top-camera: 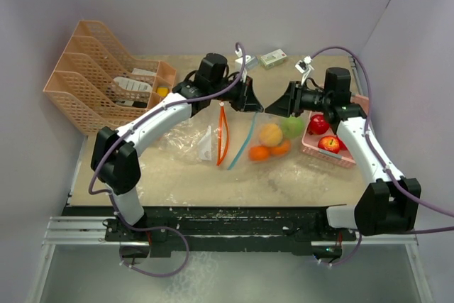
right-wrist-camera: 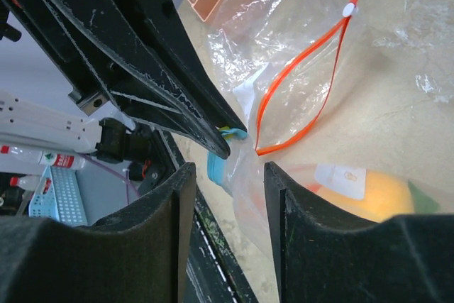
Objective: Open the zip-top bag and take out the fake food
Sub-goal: Unzip the zipper food storage bag at the center of the board.
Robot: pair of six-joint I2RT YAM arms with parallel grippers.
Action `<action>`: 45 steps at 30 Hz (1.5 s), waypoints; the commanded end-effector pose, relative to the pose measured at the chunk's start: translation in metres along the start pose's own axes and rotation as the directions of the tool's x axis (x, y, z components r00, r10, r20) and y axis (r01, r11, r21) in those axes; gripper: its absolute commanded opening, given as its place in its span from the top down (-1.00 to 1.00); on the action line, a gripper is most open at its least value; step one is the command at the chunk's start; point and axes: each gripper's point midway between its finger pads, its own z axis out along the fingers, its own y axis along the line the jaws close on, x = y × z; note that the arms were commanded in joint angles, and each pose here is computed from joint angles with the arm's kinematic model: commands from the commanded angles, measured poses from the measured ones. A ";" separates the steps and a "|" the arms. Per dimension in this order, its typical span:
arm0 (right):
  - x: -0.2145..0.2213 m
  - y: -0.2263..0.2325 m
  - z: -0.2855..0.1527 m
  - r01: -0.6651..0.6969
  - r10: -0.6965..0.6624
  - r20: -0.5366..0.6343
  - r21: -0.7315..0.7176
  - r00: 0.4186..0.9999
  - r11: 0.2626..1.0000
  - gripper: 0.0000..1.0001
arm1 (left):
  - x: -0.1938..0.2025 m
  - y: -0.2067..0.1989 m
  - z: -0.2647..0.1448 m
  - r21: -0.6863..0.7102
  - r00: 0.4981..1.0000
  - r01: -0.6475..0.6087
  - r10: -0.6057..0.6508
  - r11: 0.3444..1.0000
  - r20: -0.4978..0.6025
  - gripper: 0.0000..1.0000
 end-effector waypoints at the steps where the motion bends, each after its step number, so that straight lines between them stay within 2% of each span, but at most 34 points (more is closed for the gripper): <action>1: -0.009 0.008 0.002 0.105 -0.104 0.018 -0.048 0.994 0.993 0.04 | -0.027 -0.024 -0.004 0.086 0.997 -0.048 0.043 0.995 0.061 1.00; 6: -0.006 -0.003 0.010 0.142 -0.142 0.010 -0.052 0.990 0.988 -0.28 | -0.026 -0.024 -0.003 0.095 0.998 -0.046 0.042 0.994 0.052 1.00; 11: 0.011 -0.002 0.025 0.162 -0.170 -0.062 -0.115 0.984 0.980 -0.32 | -0.026 -0.021 -0.002 0.089 0.998 -0.042 0.038 0.995 0.049 1.00; 12: 0.014 0.000 0.027 0.162 -0.172 -0.070 -0.133 0.983 0.978 -0.26 | -0.026 -0.021 -0.002 0.090 0.998 -0.042 0.038 0.995 0.048 1.00; 14: 0.019 0.005 0.030 0.158 -0.174 -0.082 -0.169 0.981 0.973 0.04 | -0.025 -0.019 0.000 0.087 0.998 -0.039 0.036 0.995 0.045 1.00; 15: 0.020 0.006 0.031 0.159 -0.176 -0.084 -0.176 0.981 0.971 0.25 | -0.025 -0.018 0.000 0.086 0.998 -0.038 0.035 0.996 0.044 1.00; 17: 0.017 0.009 0.033 0.168 -0.184 -0.072 -0.185 0.980 0.968 0.80 | -0.025 -0.017 0.001 0.085 0.999 -0.035 0.031 0.996 0.043 1.00; 18: 0.015 0.011 0.033 0.164 -0.178 -0.065 -0.186 0.982 0.969 1.00 | -0.025 -0.017 0.002 0.087 0.999 -0.034 0.031 0.996 0.042 1.00; 20: 0.010 0.014 0.033 0.168 -0.179 -0.044 -0.190 0.983 0.967 1.00 | -0.025 -0.015 0.004 0.089 0.999 -0.026 0.023 0.996 0.040 1.00; 25: 0.003 0.016 0.033 0.166 -0.169 -0.004 -0.176 0.986 0.970 1.00 | -0.025 -0.013 0.005 0.079 0.998 -0.012 0.007 0.997 0.055 0.43; 31: 0.000 0.015 0.033 0.156 -0.156 0.014 -0.159 0.988 0.975 1.00 | -0.031 -0.002 -0.004 0.005 0.993 0.013 -0.013 1.000 0.116 0.15; 39: -0.001 0.013 0.034 0.144 -0.142 0.021 -0.149 0.990 0.978 1.00 | -0.040 0.003 -0.016 -0.020 0.984 0.045 -0.041 0.999 0.175 -0.16; 45: 0.003 0.009 0.035 0.146 -0.146 0.013 -0.143 0.989 0.979 1.00 | -0.043 -0.002 -0.016 0.004 0.979 0.054 -0.054 0.999 0.197 -0.66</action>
